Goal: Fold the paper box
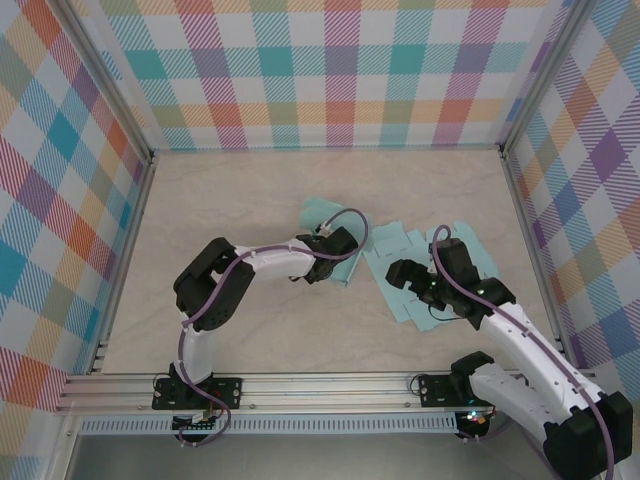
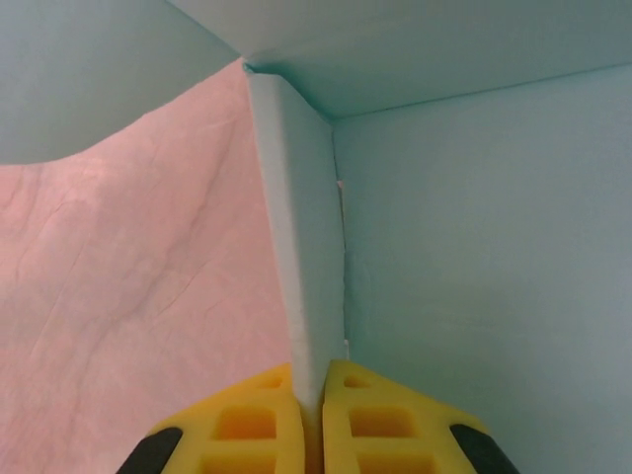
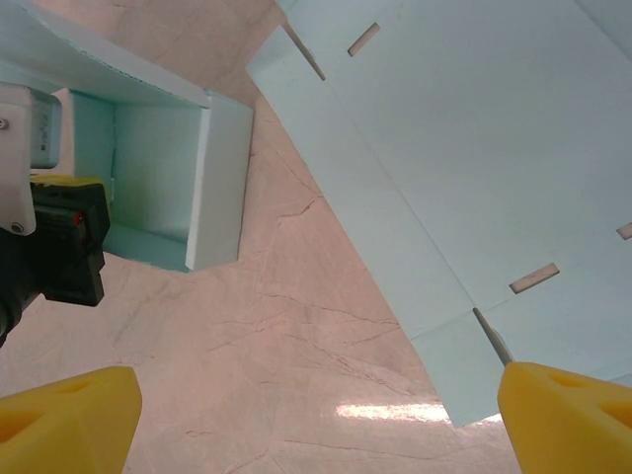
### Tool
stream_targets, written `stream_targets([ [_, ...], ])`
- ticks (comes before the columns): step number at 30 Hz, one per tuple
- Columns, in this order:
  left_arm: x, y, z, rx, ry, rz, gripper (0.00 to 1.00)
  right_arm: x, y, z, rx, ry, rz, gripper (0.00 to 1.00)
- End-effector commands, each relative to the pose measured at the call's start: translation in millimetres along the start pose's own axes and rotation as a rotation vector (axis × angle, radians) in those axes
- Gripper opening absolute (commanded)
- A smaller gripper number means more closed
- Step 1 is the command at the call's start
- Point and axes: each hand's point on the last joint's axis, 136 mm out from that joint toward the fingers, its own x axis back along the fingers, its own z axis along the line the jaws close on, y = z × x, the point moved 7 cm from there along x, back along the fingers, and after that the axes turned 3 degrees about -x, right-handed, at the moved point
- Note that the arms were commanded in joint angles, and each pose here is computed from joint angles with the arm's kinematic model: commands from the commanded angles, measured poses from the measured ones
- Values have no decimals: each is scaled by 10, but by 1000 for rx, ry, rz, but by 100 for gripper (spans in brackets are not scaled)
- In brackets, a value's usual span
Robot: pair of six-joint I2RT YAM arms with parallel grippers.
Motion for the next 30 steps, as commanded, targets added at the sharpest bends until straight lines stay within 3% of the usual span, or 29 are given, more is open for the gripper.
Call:
stream_targets([
  [1, -106, -290, 34, -21, 116, 135, 8, 23, 56, 93, 15, 23, -14, 94],
  [10, 180, -318, 121, 169, -27, 123, 36, -39, 95, 141, 61, 0, 18, 96],
  [24, 755, -106, 403, 314, -210, -38, 41, -101, 231, 305, 174, 7, 30, 98],
  [30, 1192, -168, 786, 434, -258, -226, 39, -26, 387, 513, 325, 72, -35, 97],
])
